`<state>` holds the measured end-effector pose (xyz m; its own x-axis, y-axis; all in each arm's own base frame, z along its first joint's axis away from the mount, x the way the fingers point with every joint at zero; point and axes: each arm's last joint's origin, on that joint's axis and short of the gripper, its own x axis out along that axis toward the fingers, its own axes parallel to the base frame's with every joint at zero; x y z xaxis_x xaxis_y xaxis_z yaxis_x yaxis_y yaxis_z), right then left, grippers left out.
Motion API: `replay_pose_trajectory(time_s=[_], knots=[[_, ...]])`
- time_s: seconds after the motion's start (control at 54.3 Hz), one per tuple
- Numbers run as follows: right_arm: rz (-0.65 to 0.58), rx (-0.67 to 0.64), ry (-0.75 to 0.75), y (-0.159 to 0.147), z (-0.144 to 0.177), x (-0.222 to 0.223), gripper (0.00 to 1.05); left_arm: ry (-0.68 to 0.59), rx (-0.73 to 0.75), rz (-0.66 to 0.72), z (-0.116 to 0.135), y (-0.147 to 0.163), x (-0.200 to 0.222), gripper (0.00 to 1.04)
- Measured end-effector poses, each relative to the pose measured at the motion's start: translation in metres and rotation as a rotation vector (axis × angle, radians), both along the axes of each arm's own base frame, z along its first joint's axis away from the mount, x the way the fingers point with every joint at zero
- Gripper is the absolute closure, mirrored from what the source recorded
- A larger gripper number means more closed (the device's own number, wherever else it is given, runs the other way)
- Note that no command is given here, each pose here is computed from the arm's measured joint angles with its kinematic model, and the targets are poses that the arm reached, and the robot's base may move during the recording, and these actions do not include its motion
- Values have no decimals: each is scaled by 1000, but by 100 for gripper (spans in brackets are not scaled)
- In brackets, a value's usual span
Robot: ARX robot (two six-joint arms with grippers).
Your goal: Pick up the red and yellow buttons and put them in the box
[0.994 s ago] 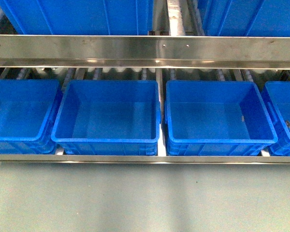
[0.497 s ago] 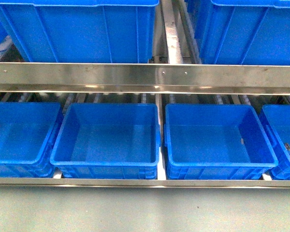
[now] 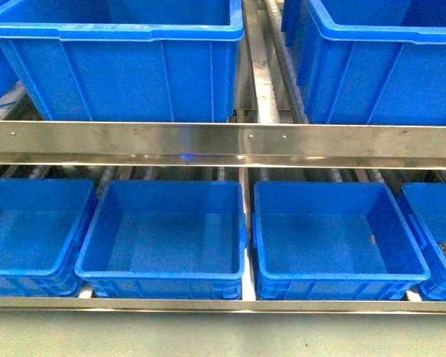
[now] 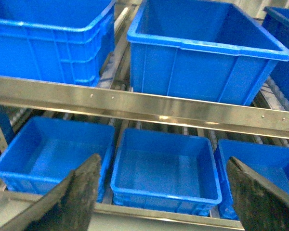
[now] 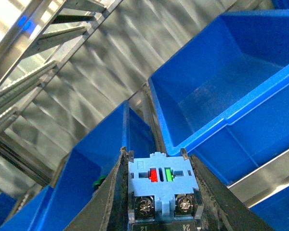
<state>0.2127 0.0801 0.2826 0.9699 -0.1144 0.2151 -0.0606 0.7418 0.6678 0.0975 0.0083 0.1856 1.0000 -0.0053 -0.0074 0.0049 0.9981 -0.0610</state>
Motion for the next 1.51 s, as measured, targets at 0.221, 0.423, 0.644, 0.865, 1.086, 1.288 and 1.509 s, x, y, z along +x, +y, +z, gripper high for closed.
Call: replay_pose_trajectory(time_s=[0.221, 0.423, 0.644, 0.865, 1.086, 1.288, 1.509], knots=[[-28, -101, 9, -4, 1, -2, 79, 3, 43, 9, -11, -8, 1, 70], [-41, -213, 42, -2, -1, -5, 79, -9, 48, 8, -14, -8, 0, 103], [-41, -318, 60, 2, -2, -6, 79, -12, 51, 8, -16, -8, 0, 103], [-55, -366, 68, 4, -2, -8, 79, -13, 51, 8, -16, -8, 0, 103], [-92, -389, 74, 3, -9, -11, 79, -13, 51, 8, -16, -8, 0, 76], [-116, -428, 53, 4, -15, -16, 79, -13, 51, 8, -16, -8, 0, 33], [-120, -441, 47, 4, -16, -16, 79, -13, 53, 8, -16, -8, 0, 9]])
